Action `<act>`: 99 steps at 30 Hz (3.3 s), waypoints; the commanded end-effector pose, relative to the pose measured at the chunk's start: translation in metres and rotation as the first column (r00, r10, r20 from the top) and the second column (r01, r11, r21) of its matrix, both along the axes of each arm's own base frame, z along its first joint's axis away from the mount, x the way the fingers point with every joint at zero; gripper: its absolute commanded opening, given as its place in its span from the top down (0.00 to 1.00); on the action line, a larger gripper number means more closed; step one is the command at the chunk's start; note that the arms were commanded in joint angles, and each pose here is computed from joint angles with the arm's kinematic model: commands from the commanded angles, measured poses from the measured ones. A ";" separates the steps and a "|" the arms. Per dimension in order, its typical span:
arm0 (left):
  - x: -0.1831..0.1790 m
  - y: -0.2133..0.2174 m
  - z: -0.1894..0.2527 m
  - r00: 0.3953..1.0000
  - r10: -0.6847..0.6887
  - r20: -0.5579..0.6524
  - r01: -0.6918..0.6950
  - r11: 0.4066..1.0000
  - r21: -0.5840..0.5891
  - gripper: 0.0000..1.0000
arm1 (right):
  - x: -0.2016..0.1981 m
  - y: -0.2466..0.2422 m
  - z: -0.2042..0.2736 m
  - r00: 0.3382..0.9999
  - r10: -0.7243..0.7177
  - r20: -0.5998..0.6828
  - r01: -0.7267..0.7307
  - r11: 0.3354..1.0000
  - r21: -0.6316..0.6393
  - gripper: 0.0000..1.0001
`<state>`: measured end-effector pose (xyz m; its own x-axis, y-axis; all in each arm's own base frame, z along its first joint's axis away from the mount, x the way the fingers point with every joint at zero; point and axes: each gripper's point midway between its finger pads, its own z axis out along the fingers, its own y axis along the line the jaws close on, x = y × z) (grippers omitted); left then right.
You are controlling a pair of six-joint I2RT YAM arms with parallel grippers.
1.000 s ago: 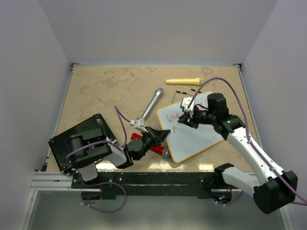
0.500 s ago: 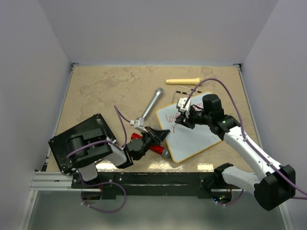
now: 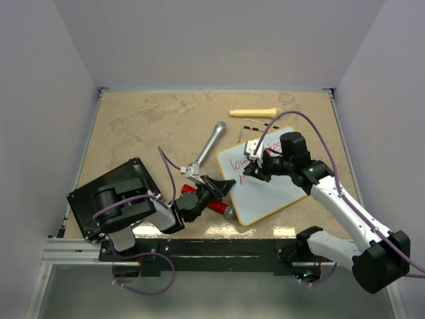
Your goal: Write a sentence on the whiteboard
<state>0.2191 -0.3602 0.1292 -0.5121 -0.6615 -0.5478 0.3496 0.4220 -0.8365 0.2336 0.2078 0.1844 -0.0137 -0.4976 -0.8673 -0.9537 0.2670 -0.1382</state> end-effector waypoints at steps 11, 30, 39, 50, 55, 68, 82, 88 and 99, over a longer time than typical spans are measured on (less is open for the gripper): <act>0.002 0.004 0.005 0.995 0.011 0.096 -0.016 0.998 0.056 1.00 | 0.017 -0.006 0.017 0.993 -0.090 0.075 0.091 0.996 0.000 1.00; 0.003 0.002 0.006 0.995 0.008 0.097 -0.013 0.998 0.059 1.00 | -0.007 0.000 0.007 0.995 0.090 0.050 -0.088 0.995 -0.039 1.00; 0.003 0.003 0.006 0.995 0.010 0.097 -0.017 0.998 0.062 1.00 | 0.002 -0.006 0.017 0.997 0.007 0.075 -0.005 1.000 -0.026 1.00; 0.002 0.004 0.006 0.995 0.009 0.099 -0.015 0.998 0.059 1.00 | 0.001 -0.011 0.031 0.996 0.007 0.084 -0.010 1.000 0.029 1.00; 0.002 0.005 0.006 0.995 0.011 0.098 -0.017 0.998 0.059 1.00 | 0.002 -0.013 0.031 0.996 -0.001 0.087 -0.001 1.000 0.031 1.00; 0.001 0.008 0.005 0.995 0.015 0.097 -0.021 0.998 0.055 1.00 | 0.008 -0.020 0.028 0.996 -0.043 0.077 0.042 0.999 0.023 1.00; 0.002 0.008 0.005 0.995 0.017 0.098 -0.023 0.998 0.052 1.00 | 0.003 -0.017 0.024 0.998 -0.007 0.068 0.005 1.000 0.026 1.00; 0.001 0.008 0.006 0.995 0.017 0.098 -0.022 0.999 0.050 1.00 | 0.005 -0.018 0.024 0.997 -0.020 0.069 0.019 1.000 0.021 1.00; 0.001 0.008 0.006 0.995 0.016 0.099 -0.021 0.998 0.051 1.00 | 0.008 -0.021 0.022 0.997 -0.040 0.069 0.040 0.999 0.008 1.00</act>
